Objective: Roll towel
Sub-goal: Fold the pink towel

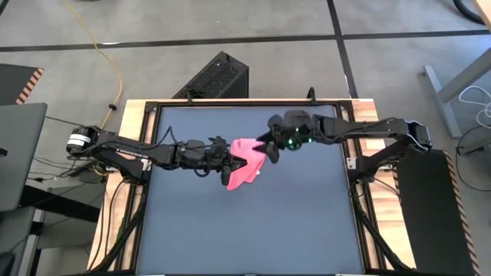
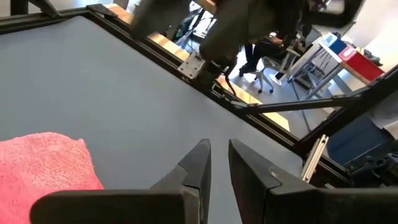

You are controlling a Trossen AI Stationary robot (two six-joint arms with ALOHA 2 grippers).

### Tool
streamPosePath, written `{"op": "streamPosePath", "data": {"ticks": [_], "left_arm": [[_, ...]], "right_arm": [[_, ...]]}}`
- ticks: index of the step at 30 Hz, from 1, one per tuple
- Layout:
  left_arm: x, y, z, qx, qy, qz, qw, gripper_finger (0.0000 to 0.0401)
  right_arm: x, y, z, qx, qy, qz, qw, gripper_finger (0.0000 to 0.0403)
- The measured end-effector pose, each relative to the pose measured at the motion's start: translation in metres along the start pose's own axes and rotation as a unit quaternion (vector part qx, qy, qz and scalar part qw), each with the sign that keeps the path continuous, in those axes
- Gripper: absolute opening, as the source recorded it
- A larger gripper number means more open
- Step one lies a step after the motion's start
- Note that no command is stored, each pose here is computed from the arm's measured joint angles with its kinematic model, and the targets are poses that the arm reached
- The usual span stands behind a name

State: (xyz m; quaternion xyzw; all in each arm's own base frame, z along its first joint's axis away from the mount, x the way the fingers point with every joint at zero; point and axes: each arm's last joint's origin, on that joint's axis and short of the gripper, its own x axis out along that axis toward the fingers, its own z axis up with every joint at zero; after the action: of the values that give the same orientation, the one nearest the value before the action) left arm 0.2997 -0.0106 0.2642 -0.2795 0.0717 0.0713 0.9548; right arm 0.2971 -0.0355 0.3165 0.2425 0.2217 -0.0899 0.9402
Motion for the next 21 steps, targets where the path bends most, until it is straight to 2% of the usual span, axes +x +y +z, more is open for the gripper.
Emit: {"op": "streamPosePath", "data": {"ticks": [7, 11, 14, 16, 21], "left_arm": [[0.000, 0.003, -0.004, 0.004, 0.022, 0.018, 1.000, 0.0045], [-0.002, 0.011, -0.013, -0.017, 0.050, 0.077, 0.996, 0.0045], [-0.003, 0.017, -0.018, -0.052, 0.066, 0.123, 0.989, 0.0045], [-0.005, 0.020, -0.021, -0.066, 0.070, 0.148, 0.984, 0.0045], [-0.006, 0.022, -0.023, -0.081, 0.076, 0.162, 0.981, 0.0045]], "right_arm": [[0.007, -0.012, -0.027, 0.009, 0.050, -0.051, 0.997, 0.0265], [0.014, -0.026, -0.049, 0.074, 0.067, -0.073, 0.992, 0.0265], [0.019, -0.043, -0.064, 0.146, 0.057, -0.097, 0.983, 0.0265], [0.022, -0.052, -0.065, 0.179, 0.023, -0.089, 0.980, 0.0265], [0.033, -0.070, -0.064, 0.215, -0.044, -0.066, 0.973, 0.0265]]}}
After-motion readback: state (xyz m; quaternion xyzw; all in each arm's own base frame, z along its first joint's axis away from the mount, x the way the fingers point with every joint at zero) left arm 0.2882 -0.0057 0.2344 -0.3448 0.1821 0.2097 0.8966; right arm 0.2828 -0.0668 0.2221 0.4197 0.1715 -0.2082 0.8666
